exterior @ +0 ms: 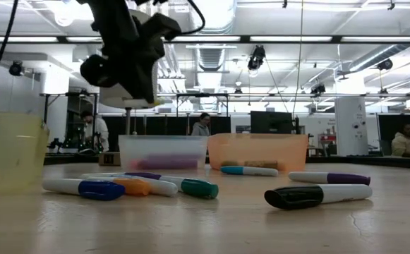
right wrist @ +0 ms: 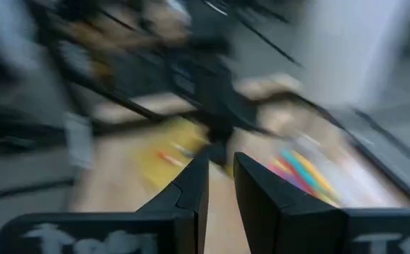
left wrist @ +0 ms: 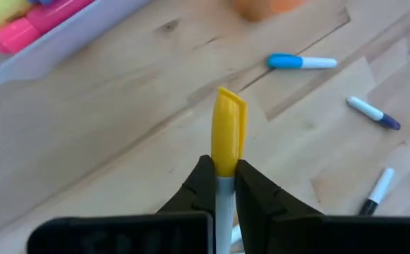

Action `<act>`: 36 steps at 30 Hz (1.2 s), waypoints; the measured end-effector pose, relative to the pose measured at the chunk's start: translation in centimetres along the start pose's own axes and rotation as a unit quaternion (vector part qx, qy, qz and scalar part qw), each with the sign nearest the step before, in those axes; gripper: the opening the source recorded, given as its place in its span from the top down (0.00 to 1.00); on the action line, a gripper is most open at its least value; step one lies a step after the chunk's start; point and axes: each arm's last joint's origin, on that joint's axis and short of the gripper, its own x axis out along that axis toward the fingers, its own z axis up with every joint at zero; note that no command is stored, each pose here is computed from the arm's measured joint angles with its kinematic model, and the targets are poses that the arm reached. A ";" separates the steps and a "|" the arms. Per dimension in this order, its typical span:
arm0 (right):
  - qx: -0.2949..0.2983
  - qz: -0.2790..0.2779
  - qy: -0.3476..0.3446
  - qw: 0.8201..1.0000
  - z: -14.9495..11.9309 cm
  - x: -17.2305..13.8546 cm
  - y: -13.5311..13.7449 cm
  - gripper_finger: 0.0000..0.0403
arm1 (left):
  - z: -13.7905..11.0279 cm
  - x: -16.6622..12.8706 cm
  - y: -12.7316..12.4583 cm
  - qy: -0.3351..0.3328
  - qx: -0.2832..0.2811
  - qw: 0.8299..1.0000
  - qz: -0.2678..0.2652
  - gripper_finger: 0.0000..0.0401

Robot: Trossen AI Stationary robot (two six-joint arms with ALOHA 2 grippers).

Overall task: Pick & Place Markers
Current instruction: Put the yellow pen into the yellow bin

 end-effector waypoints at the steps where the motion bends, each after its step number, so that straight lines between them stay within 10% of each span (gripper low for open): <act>1: 0.001 0.042 -0.019 0.999 -0.3 0.0 0.1 0.85 | -0.1 -0.3 -0.1 -0.004 0.002 1.000 -0.003 0.94; 10: 0.049 0.120 -0.112 0.985 -5.1 -1.0 -2.2 0.85 | -2.3 -2.8 -0.7 0.003 0.066 0.997 -0.030 0.94; 18: -0.004 -0.026 -0.073 0.997 -9.5 -3.6 -6.2 0.85 | -4.8 -5.6 -1.3 0.037 0.121 0.992 -0.001 0.94; 36: 0.002 0.110 -0.070 0.991 -18.0 -4.4 -8.7 0.85 | -10.8 -7.4 0.1 0.134 0.179 0.971 0.083 0.94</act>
